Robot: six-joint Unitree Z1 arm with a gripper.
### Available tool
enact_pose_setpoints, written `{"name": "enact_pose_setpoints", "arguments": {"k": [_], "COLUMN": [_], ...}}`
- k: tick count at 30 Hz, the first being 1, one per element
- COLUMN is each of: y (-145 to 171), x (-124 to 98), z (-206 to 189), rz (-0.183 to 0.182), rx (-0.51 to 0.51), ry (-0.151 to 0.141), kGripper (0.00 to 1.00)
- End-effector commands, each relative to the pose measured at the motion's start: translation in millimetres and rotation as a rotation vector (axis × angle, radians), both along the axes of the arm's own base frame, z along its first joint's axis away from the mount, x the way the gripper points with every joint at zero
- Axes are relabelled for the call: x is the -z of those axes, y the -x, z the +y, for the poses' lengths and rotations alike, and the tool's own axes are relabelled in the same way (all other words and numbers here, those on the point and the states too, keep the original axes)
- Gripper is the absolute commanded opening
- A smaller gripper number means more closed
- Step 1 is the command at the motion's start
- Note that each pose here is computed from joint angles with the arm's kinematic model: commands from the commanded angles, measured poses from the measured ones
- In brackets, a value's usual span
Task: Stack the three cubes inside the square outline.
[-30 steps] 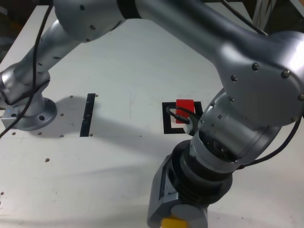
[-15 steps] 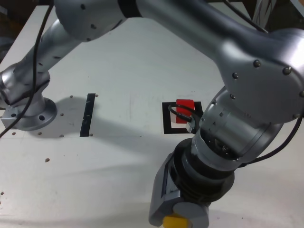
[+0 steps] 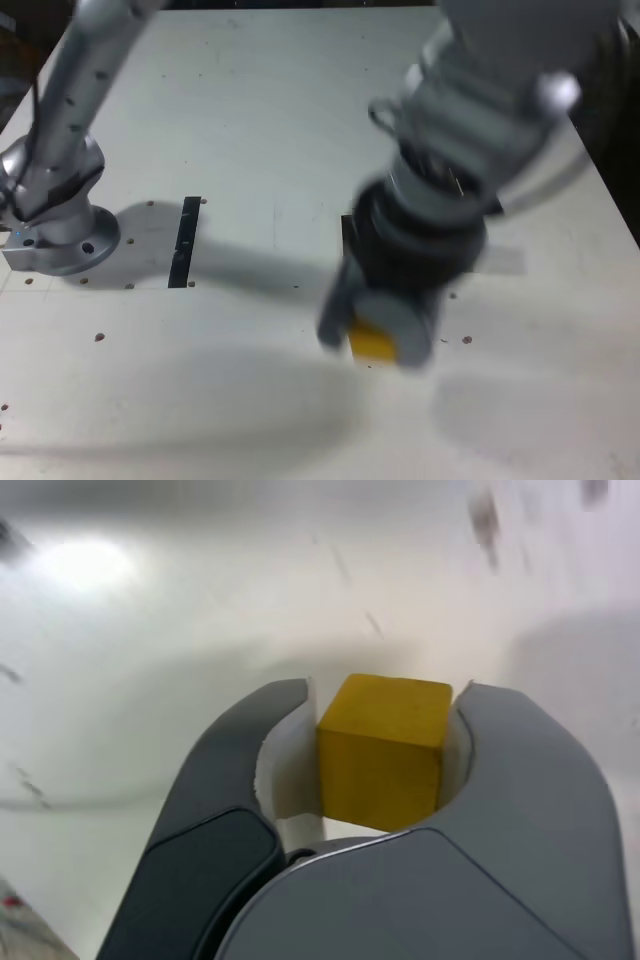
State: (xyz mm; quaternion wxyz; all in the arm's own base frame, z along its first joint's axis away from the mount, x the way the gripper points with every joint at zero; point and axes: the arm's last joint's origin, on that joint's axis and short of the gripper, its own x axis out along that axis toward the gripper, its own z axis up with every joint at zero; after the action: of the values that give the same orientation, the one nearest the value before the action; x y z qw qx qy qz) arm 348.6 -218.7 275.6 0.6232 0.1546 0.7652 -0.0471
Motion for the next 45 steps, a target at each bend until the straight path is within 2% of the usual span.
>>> {"name": "enact_pose_setpoints", "arguments": {"k": [1, 6, 10, 15, 22, 26, 28, 32, 41, 45], "y": [26.3, 38.5, 37.8, 30.4, 17.6, 5.5, -2.3, -13.3, -30.3, -38.1], "x": [-45.3, -52.2, -48.5, -51.3, -52.0, -42.6, -32.6, -19.4, -16.1, -9.3], "z": [33.7, 82.5, 109.9, 128.4, 150.0, 161.0, 167.5, 173.9, 171.9, 171.4], "rz": [-0.063, -0.035, -0.004, -0.011, -0.004, 0.02, 0.046, 0.078, 0.058, 0.065], "rx": [0.0, -0.021, -0.058, -0.091, -0.163, -0.201, -0.221, -0.24, -0.213, -0.202], "ry": [0.01, -0.032, -0.042, -0.025, 0.027, 0.017, 0.005, 0.01, 0.04, 0.045], "kGripper": [0.24, 0.24, 0.24, 0.24, 0.24, 0.24, 0.24, 0.24, 0.24, 0.24]}}
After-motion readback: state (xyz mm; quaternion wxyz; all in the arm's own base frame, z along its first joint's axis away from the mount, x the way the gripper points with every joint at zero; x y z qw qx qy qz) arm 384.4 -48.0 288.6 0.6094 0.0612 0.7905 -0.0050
